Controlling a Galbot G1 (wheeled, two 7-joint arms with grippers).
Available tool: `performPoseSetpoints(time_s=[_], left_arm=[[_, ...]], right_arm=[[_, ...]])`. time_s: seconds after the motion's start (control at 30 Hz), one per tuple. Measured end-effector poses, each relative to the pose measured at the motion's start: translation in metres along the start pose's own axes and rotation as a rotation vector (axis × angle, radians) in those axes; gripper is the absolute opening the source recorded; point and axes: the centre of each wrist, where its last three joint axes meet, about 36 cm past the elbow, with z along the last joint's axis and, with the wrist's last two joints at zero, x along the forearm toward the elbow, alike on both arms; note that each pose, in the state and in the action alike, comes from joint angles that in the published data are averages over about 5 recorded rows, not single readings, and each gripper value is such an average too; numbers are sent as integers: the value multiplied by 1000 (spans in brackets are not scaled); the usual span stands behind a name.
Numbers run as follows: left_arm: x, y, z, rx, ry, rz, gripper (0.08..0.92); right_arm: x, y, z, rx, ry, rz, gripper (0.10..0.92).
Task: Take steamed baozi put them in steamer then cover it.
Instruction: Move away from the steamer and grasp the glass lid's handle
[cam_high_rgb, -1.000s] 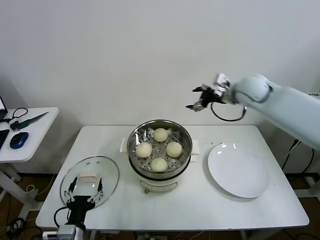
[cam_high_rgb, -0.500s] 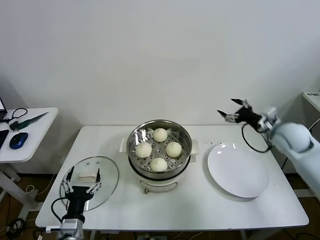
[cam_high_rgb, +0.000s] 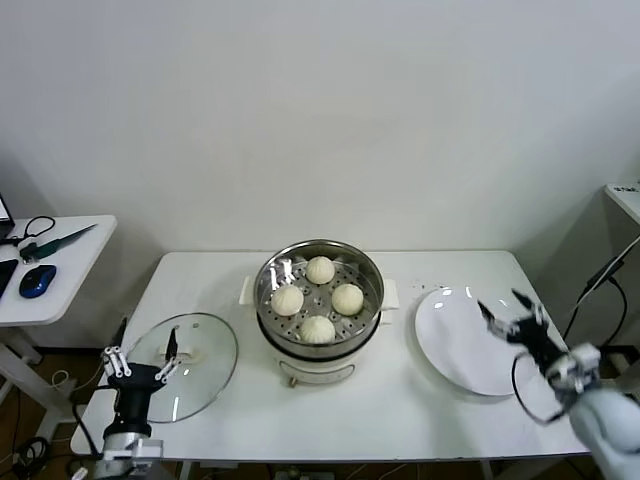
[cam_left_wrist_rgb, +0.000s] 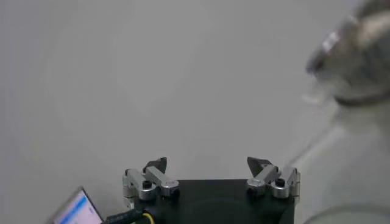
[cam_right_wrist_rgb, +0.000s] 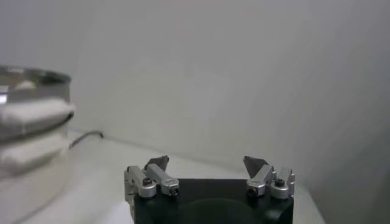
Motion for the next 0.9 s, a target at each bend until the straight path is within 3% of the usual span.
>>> performPoseSetpoints(time_s=[0.4, 0.9], left_arm=[[4, -37, 47, -544, 18, 42, 823], [-8, -79, 81, -762, 30, 102, 823]], right_arm=[[53, 54, 57, -76, 35, 76, 823], [77, 85, 72, -125, 36, 129, 823]])
